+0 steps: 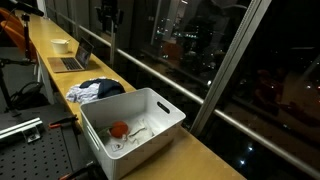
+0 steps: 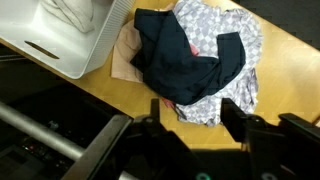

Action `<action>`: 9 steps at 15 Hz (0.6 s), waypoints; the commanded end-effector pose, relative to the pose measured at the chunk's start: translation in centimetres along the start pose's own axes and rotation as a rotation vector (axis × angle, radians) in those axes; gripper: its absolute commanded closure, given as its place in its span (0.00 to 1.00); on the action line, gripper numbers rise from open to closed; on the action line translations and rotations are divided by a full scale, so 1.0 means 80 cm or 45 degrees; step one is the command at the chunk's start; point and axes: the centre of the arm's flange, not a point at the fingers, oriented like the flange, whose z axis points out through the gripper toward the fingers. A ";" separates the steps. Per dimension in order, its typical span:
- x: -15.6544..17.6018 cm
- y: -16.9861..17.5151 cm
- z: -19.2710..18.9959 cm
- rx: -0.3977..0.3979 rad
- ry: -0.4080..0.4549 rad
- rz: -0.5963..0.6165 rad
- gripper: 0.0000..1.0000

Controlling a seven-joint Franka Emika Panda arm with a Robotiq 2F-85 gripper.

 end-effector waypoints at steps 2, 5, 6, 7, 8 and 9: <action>-0.045 0.053 0.026 0.023 0.045 0.012 0.01; -0.080 0.086 0.055 0.001 0.068 -0.032 0.00; -0.094 0.096 0.069 -0.005 0.073 -0.049 0.00; -0.106 0.105 0.080 -0.007 0.080 -0.060 0.00; -0.118 0.115 0.095 -0.004 0.089 -0.070 0.00; -0.129 0.123 0.106 -0.001 0.098 -0.078 0.00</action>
